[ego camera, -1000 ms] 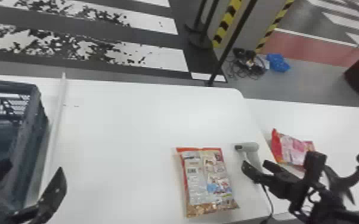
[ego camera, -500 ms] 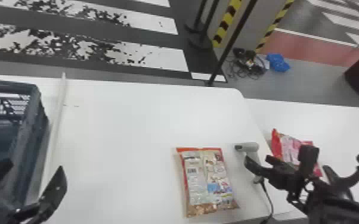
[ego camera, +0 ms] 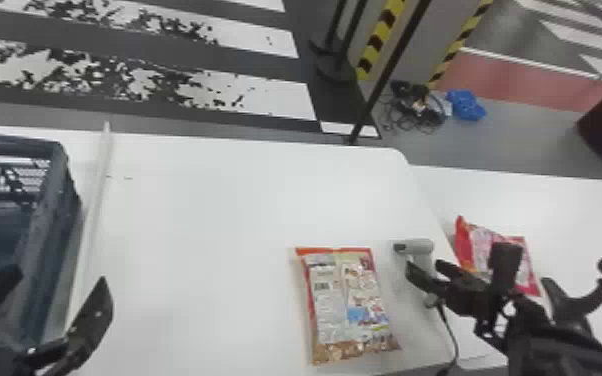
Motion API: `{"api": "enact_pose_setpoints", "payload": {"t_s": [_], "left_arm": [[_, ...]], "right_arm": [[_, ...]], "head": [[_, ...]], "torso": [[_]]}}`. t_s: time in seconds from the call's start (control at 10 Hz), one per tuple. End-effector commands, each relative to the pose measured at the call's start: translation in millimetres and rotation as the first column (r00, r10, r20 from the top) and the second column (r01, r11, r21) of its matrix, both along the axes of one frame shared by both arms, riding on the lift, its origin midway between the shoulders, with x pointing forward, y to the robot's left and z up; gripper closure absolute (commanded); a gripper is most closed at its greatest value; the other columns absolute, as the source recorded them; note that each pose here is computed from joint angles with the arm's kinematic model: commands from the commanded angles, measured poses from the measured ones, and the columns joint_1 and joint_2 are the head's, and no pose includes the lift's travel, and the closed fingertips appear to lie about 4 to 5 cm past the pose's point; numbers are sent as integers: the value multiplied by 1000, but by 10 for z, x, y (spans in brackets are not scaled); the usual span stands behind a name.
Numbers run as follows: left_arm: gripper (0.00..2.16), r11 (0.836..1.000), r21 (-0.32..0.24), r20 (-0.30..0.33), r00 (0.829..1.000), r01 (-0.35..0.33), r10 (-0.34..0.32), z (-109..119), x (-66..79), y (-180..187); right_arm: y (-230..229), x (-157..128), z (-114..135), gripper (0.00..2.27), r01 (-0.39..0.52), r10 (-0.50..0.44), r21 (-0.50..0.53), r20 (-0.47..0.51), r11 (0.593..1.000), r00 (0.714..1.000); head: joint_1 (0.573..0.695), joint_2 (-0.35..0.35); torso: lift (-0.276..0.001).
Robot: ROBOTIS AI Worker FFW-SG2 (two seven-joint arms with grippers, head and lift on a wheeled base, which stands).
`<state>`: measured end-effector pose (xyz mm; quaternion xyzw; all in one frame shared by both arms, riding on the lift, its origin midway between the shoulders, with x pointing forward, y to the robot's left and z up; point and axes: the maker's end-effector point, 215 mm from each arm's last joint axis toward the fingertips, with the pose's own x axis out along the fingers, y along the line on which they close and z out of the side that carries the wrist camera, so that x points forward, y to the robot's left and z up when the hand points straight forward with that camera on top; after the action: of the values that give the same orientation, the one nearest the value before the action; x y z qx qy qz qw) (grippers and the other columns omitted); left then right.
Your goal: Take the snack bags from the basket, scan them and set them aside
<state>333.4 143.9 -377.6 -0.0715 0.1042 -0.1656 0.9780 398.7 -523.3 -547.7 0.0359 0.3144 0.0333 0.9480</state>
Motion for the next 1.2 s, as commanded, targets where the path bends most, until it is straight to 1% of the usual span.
{"api": "enact_pose_setpoints", "payload": {"t_s": [0.0,0.1,0.2,0.3,0.5,0.6,0.7,0.8,0.9,1.0,1.1], "left_arm": [[70,1000,1,-1,1000,1,-1,-6,0,-3],[70,1000,1,-6,1000,4,-4,-18,9,-14],[70,1000,4,-17,1000,9,-9,-43,19,-27],[70,1000,6,-17,1000,9,-9,-47,31,-24],[70,1000,11,-15,1000,12,-12,-42,55,-43],[70,1000,18,-8,1000,14,-14,-25,70,-69],[70,1000,29,-7,1000,10,-10,-42,91,-68],[70,999,37,-6,1000,1,-1,-58,130,-57],[70,999,29,-11,1000,14,-13,-87,164,-95],[70,999,25,-15,1000,22,-21,-99,170,-94],[70,999,32,-34,999,30,-29,-141,180,-94]], "right_arm": [[-20,15,-40,1035,-1,1,-7,-8,1000,1000],[-20,0,-65,1956,5,-5,-1,-19,1000,1000],[-19,2,-62,2142,3,-3,-3,-20,1000,1000],[-30,-11,-55,2246,7,-7,-3,-20,1000,1000],[-26,-21,-22,2246,17,-18,-16,-17,1000,1000],[8,-85,24,2246,30,-30,-12,-22,999,999],[59,-184,106,2246,56,-57,-48,-27,997,998],[125,-317,69,2246,102,-105,-62,-61,993,993],[188,-494,90,2246,147,-151,-51,-87,988,985],[350,-629,162,2246,162,-166,-49,-97,986,981],[546,-698,329,2246,165,-166,-27,-79,986,983]], "head": [[695,-350],[695,-350],[695,-350],[695,-350],[695,-350],[695,-350],[695,-350],[695,-350],[695,-350],[695,-350],[695,-350]], "torso": [[-75],[-75],[-75],[-75],[-75],[-75],[-75],[-75],[-75],[-75],[-75]]}}
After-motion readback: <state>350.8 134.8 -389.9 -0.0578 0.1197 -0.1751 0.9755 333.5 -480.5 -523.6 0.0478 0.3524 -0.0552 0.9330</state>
